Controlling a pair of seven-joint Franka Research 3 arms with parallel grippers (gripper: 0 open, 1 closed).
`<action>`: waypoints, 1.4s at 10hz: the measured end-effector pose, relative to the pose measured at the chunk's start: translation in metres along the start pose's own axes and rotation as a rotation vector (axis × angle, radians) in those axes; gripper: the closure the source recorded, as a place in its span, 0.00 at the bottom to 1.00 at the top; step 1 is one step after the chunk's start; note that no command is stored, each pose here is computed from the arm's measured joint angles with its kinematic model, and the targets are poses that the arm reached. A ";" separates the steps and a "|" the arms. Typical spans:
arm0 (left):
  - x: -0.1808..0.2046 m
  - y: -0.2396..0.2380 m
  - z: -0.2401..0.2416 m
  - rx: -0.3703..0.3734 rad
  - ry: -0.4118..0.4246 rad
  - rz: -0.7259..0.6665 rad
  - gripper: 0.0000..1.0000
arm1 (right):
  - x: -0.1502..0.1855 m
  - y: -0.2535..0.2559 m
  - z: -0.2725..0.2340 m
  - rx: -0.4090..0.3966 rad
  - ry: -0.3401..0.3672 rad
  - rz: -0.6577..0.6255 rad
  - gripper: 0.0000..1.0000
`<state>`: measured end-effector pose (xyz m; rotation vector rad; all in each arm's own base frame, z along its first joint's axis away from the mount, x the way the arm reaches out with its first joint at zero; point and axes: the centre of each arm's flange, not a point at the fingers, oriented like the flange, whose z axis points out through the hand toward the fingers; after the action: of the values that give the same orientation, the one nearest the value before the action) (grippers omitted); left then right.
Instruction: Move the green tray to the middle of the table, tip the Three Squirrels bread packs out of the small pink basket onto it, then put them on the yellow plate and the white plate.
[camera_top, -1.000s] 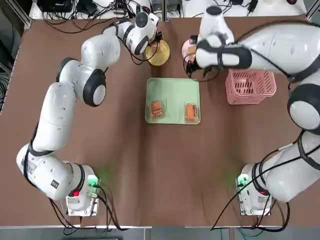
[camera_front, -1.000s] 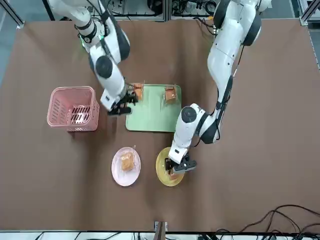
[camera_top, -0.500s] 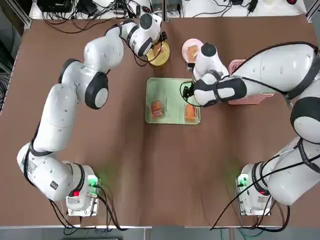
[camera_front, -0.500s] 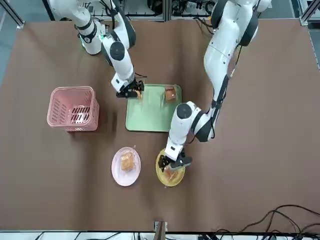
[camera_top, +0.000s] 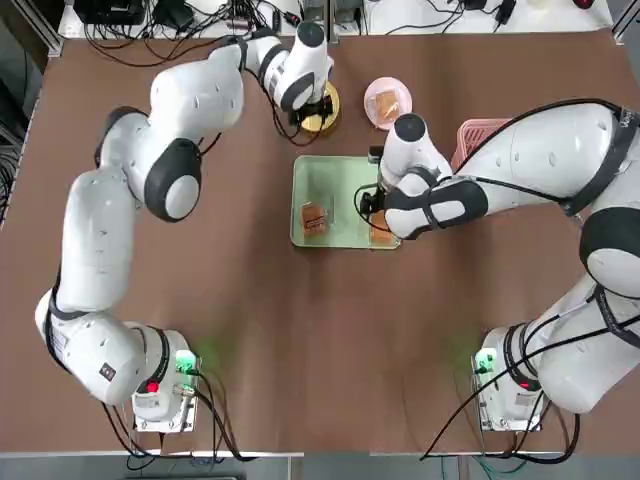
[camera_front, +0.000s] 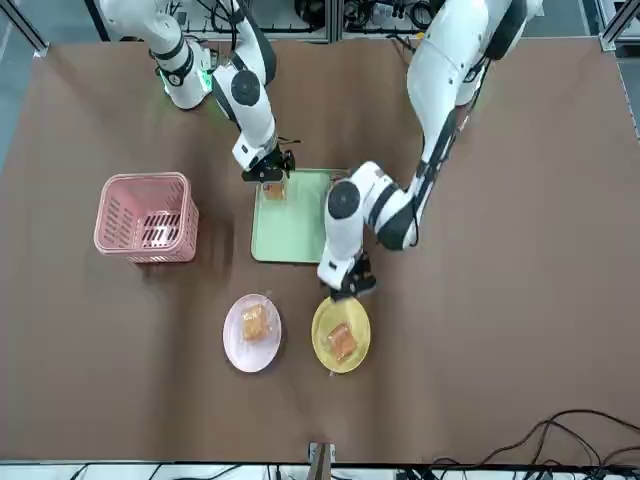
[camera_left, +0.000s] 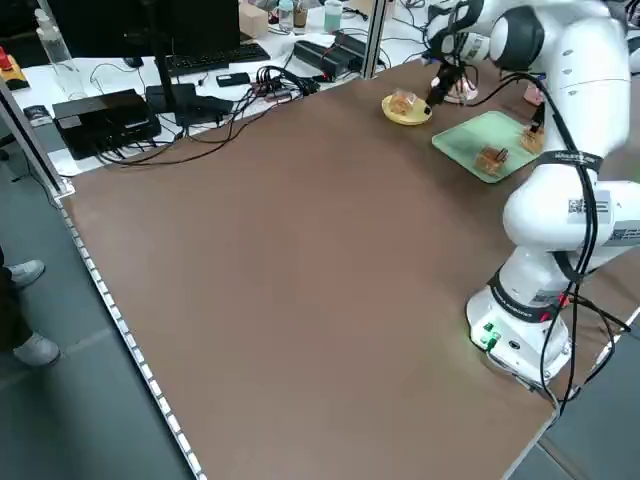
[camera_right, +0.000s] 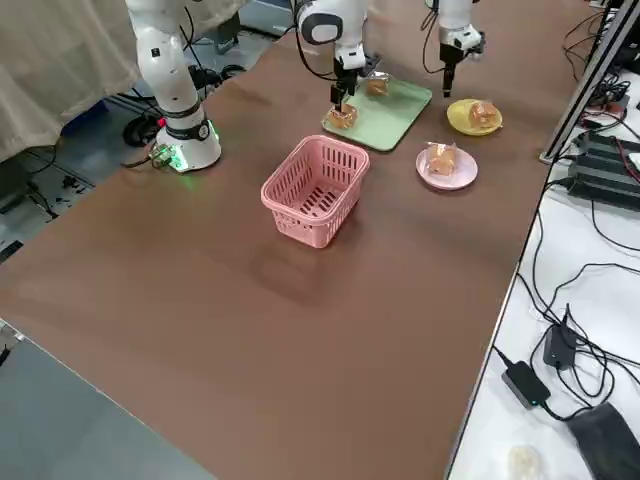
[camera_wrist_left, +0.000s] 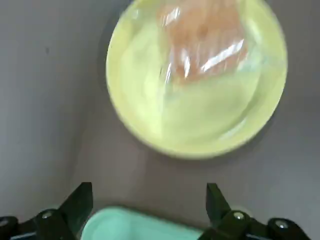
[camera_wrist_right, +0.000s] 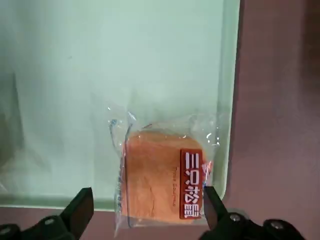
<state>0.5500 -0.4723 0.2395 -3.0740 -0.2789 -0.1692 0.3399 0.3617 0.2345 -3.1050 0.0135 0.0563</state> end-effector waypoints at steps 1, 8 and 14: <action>-0.026 -0.008 -0.002 0.017 -0.024 0.048 0.00 | -0.001 0.003 0.005 -0.008 -0.007 0.002 0.03; -0.176 -0.028 -0.004 -0.032 -0.085 0.268 0.00 | 0.008 0.010 0.047 0.006 0.032 0.021 0.02; -0.192 -0.035 0.011 -0.022 -0.108 0.286 0.00 | 0.012 0.008 0.042 0.017 0.043 0.023 0.32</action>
<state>0.3576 -0.4713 0.2079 -3.1030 0.1615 0.0056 0.3500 0.3551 0.1919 -3.0892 0.0504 -0.0105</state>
